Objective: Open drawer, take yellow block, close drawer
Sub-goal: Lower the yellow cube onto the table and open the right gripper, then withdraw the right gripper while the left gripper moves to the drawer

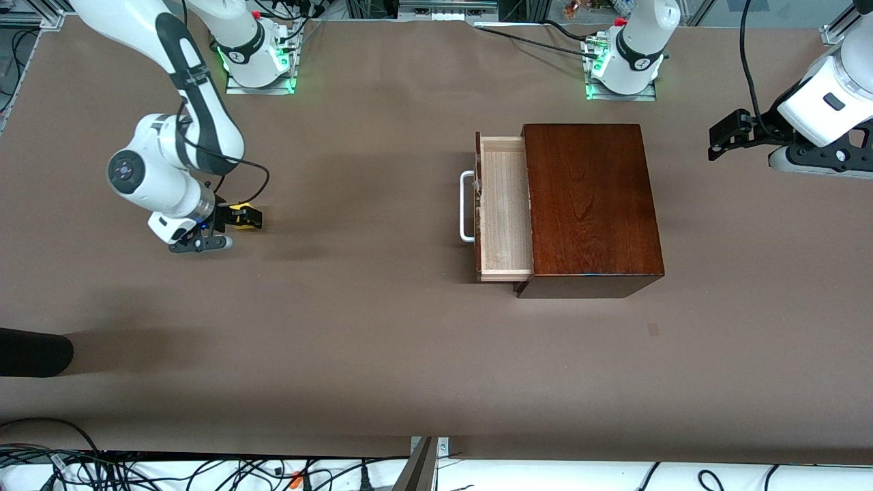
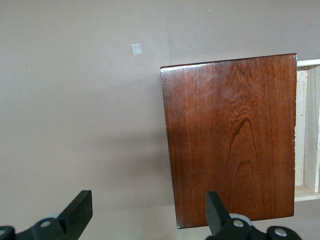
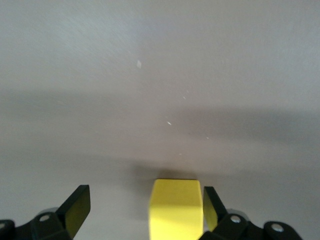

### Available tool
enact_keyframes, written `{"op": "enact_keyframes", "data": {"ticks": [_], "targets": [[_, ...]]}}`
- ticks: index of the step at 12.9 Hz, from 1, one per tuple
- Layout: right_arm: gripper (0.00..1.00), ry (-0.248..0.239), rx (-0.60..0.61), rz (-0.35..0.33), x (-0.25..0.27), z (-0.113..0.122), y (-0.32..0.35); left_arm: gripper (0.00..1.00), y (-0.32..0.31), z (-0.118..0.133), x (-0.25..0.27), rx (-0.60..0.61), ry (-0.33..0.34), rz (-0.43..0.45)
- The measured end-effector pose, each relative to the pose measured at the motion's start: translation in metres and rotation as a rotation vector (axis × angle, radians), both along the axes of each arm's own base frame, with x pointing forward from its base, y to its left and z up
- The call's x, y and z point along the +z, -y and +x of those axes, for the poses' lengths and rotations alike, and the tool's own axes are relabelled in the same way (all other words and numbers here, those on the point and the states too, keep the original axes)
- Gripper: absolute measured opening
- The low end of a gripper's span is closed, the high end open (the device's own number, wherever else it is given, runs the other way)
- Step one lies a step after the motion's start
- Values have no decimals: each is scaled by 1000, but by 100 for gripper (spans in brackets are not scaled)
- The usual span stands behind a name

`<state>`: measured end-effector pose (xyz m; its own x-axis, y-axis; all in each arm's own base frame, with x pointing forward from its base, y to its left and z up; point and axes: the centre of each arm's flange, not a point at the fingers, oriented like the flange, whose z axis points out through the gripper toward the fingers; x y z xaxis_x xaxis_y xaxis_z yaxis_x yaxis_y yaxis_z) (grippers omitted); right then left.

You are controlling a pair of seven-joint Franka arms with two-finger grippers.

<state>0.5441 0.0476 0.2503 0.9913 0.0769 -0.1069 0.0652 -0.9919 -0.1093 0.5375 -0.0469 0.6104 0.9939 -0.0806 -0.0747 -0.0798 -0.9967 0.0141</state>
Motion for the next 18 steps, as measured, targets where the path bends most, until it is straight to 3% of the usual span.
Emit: {"op": "enact_keyframes", "data": {"ticks": [3,6,10,18], "targets": [[100,-22,-41,23,74,41,21,100,2,0,0,-3,0,0],[100,-52,-18,-3,130,58,36,100,2,0,0,-4,1,0],[100,-106,-19,-23,157,59,45,100,3,0,1,-5,2,0],[100,-107,-66,-34,160,60,45,100,3,0,1,-5,2,0]]}}
